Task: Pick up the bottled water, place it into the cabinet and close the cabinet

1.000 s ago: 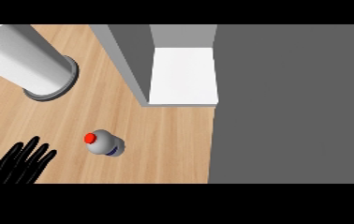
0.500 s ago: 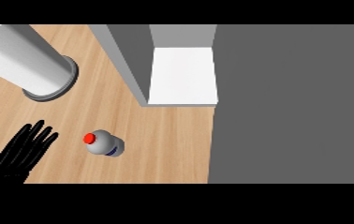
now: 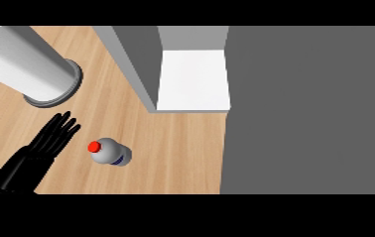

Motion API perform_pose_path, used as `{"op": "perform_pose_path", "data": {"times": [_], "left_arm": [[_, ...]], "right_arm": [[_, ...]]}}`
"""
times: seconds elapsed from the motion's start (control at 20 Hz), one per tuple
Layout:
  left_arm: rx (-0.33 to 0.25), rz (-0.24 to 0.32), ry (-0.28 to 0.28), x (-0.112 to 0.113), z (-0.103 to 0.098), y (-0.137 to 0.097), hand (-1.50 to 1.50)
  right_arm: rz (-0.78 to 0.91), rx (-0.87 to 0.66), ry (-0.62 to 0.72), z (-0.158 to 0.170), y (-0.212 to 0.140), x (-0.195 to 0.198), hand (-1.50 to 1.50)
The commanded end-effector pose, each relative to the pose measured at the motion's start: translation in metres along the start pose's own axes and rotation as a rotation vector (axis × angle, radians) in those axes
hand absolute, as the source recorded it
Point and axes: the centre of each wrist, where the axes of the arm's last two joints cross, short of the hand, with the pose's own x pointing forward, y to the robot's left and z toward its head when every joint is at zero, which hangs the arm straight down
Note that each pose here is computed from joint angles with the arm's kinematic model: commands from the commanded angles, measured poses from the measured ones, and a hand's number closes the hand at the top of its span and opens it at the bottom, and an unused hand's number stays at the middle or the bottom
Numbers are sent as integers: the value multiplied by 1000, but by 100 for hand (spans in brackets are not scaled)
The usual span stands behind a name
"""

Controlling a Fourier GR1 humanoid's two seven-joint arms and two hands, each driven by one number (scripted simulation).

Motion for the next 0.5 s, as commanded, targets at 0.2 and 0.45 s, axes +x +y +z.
{"op": "perform_pose_path", "data": {"times": [0.2, 0.45], "left_arm": [[39, 15, 84, -53, -28, 18, -150], [38, 73, 138, -90, -13, 8, -150]], "right_arm": [[-3, 1, -8, -4, 4, 13, -150], [-17, -2, -4, -2, -7, 6, -150]]}}
